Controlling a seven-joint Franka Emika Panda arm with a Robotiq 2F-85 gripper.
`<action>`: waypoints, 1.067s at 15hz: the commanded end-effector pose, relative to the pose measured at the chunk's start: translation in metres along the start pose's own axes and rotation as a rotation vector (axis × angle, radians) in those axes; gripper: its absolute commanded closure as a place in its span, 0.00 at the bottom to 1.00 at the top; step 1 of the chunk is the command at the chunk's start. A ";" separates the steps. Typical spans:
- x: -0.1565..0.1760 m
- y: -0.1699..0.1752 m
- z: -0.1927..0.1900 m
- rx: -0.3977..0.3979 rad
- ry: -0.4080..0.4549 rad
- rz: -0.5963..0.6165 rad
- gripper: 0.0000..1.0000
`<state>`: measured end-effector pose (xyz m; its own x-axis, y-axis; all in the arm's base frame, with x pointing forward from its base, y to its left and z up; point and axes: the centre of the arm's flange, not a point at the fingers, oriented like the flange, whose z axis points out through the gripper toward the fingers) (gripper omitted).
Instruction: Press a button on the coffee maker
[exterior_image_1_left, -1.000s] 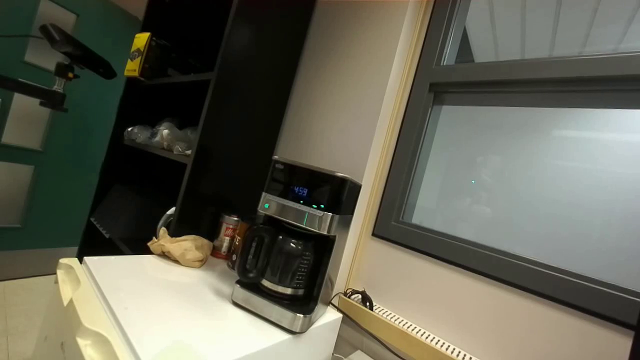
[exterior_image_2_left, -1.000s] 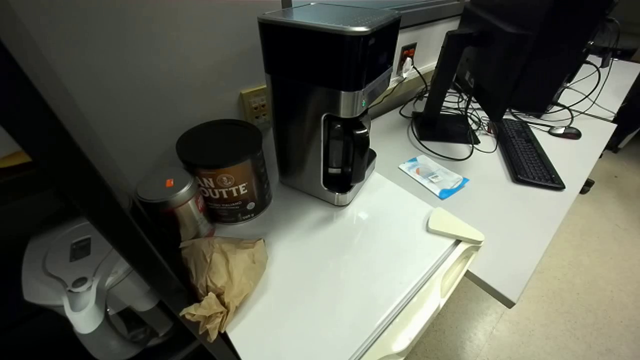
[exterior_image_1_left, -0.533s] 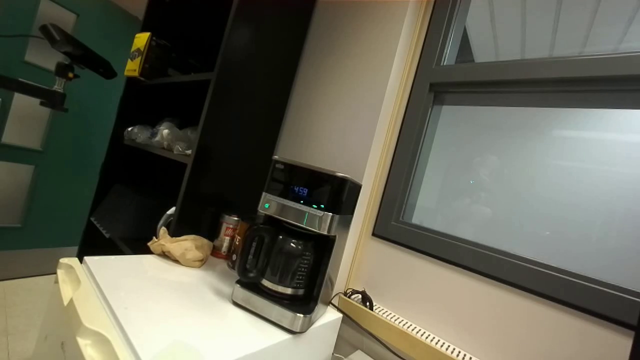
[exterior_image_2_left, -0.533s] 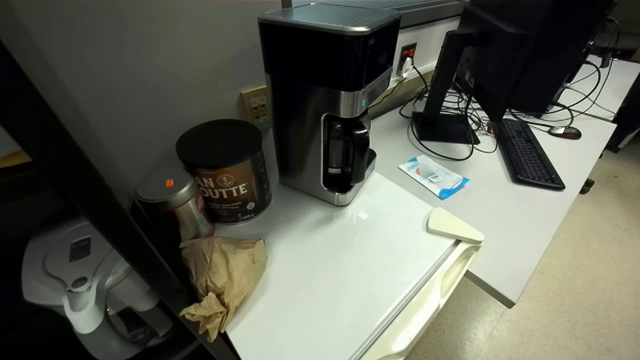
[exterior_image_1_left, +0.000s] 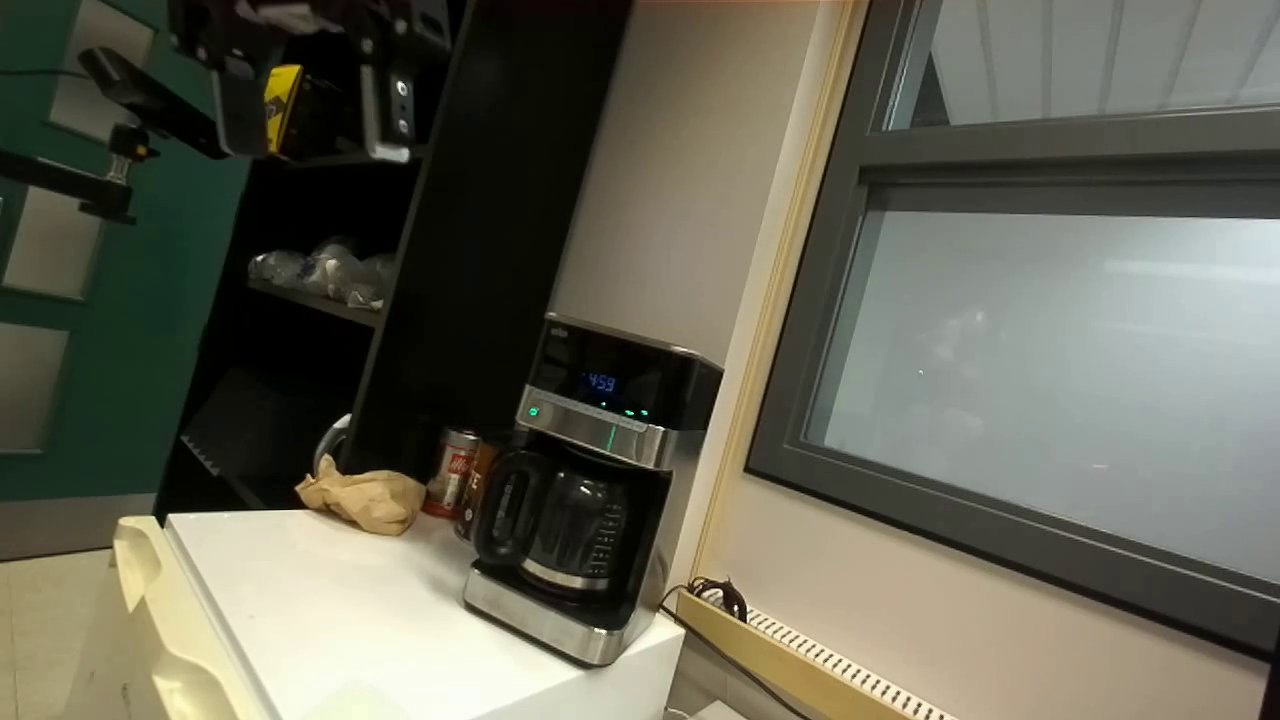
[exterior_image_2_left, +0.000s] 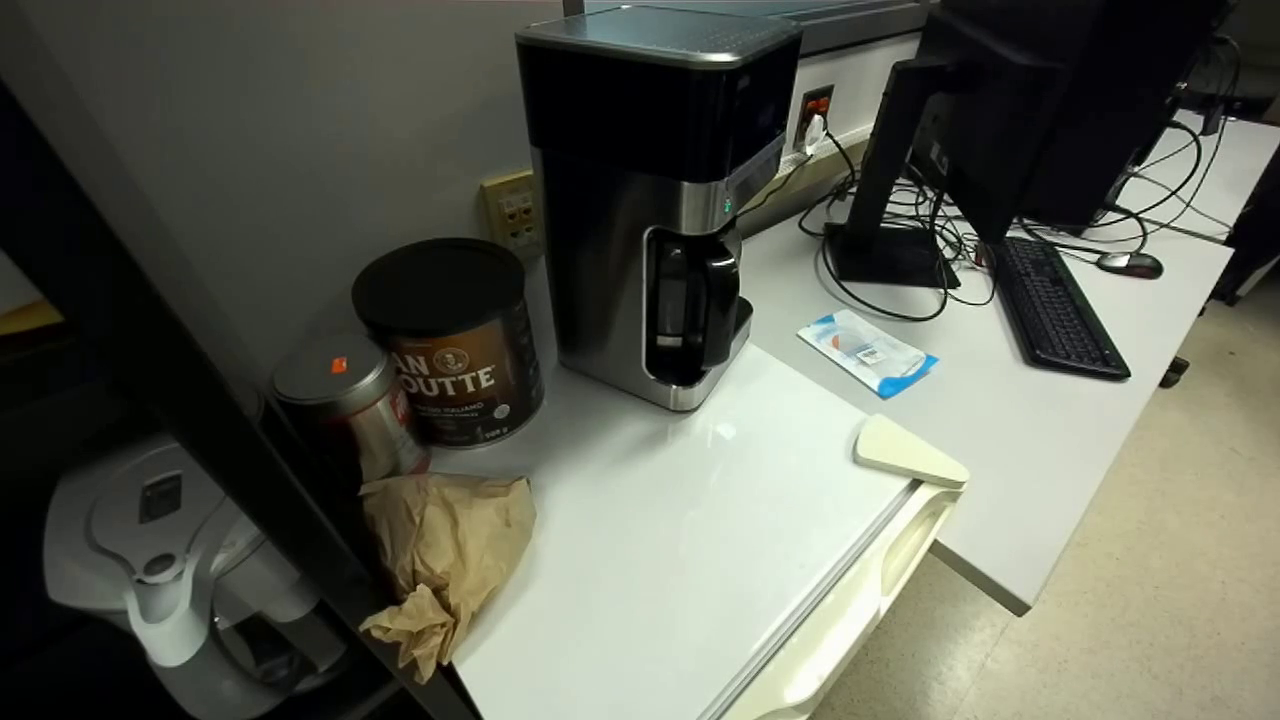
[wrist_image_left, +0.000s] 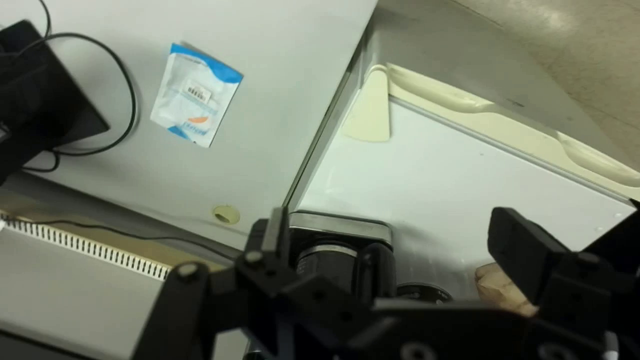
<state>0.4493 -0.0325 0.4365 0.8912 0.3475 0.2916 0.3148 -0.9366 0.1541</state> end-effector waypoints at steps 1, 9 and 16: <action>0.032 0.005 0.035 -0.122 0.058 -0.126 0.00; 0.074 0.017 0.082 -0.322 0.236 -0.406 0.40; 0.105 0.028 0.106 -0.352 0.378 -0.488 0.94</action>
<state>0.5610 -0.0322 0.3897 0.5217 0.7684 0.3707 0.4958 -0.6267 0.6012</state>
